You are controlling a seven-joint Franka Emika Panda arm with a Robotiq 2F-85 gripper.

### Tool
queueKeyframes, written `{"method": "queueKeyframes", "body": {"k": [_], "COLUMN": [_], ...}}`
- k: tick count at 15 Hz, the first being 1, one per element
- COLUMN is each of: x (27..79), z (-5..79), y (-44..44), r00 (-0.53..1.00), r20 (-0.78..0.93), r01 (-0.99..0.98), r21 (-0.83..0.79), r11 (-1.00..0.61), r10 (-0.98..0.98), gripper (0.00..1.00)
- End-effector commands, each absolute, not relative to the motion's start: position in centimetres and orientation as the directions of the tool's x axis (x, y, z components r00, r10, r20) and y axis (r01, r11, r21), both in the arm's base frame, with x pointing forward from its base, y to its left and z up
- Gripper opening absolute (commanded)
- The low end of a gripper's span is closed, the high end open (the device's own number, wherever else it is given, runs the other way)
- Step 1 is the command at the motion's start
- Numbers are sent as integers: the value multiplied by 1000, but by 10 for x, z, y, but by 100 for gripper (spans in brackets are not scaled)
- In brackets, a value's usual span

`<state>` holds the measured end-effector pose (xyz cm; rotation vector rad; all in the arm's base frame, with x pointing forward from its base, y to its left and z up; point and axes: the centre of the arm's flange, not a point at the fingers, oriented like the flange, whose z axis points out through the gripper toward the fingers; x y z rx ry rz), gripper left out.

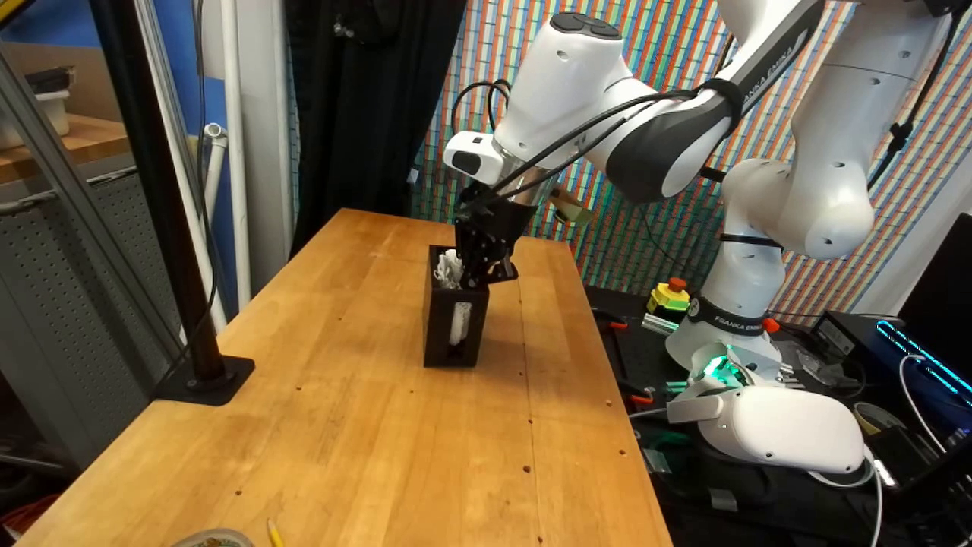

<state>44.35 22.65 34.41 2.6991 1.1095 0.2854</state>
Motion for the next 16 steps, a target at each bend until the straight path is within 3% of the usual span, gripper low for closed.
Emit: {"method": "queueKeyframes", "body": {"k": [1,16], "x": [459,494], "z": [339,298], "y": [230,210], "r00": [722,788], "r20": [100,6], "r01": [647,604], "r21": [254,186], "r11": [-719,-775], "r10": [685,616], "gripper": [5,5]}}
